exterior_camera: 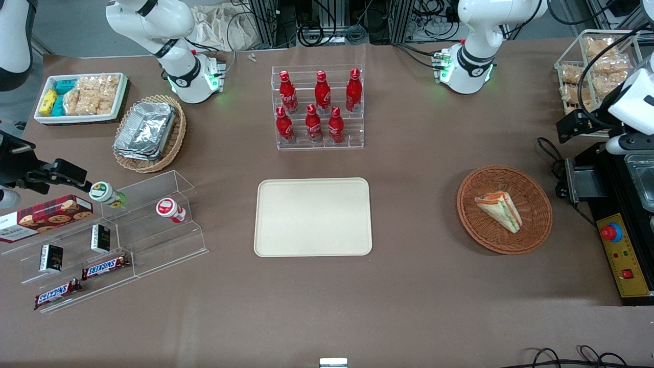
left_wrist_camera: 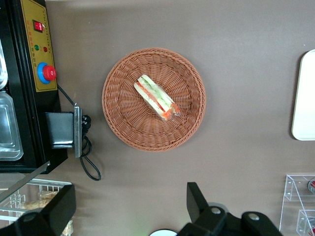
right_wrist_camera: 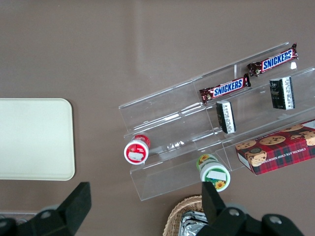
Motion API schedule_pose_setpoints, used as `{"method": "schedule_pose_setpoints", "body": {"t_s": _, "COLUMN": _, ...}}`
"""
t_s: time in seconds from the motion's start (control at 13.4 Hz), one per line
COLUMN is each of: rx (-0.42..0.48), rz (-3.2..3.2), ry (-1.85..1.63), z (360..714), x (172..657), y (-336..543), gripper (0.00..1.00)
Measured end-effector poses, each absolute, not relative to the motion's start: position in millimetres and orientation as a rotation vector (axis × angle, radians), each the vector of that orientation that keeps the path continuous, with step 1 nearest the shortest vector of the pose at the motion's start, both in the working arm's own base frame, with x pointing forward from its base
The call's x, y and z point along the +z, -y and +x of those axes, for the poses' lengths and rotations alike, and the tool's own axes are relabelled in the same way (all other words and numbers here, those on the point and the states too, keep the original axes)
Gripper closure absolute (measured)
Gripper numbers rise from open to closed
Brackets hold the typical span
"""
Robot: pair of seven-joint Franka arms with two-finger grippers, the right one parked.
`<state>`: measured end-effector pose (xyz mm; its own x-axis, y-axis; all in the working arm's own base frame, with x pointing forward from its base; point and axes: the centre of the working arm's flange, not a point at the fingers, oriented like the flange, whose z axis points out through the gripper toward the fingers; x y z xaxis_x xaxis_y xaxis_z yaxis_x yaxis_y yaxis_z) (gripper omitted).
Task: Place sandwich from basket to tray
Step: 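Move the left gripper over the wicker basket holding the sandwich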
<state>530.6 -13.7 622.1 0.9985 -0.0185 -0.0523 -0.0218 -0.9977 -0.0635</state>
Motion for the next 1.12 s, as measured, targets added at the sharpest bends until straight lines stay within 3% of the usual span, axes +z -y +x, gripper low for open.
{"method": "schedule_pose_setpoints", "body": {"t_s": 0.37, "rx": 0.124, "rz": -3.074, "ry": -0.033, "z": 530.5, "x": 615.4, "y": 13.0, "gripper": 0.0}}
{"method": "schedule_pose_setpoints", "body": {"t_s": 0.67, "rx": 0.304, "rz": -3.064, "ry": 0.042, "z": 526.3, "x": 565.4, "y": -12.8, "gripper": 0.0}}
{"method": "schedule_pose_setpoints", "body": {"t_s": 0.82, "rx": 0.279, "rz": -3.058, "ry": 0.189, "z": 531.2, "x": 530.8, "y": -23.6, "gripper": 0.0}}
{"method": "schedule_pose_setpoints", "body": {"t_s": 1.12, "rx": 0.143, "rz": -3.013, "ry": 0.622, "z": 540.0, "x": 459.3, "y": -19.7, "gripper": 0.01}}
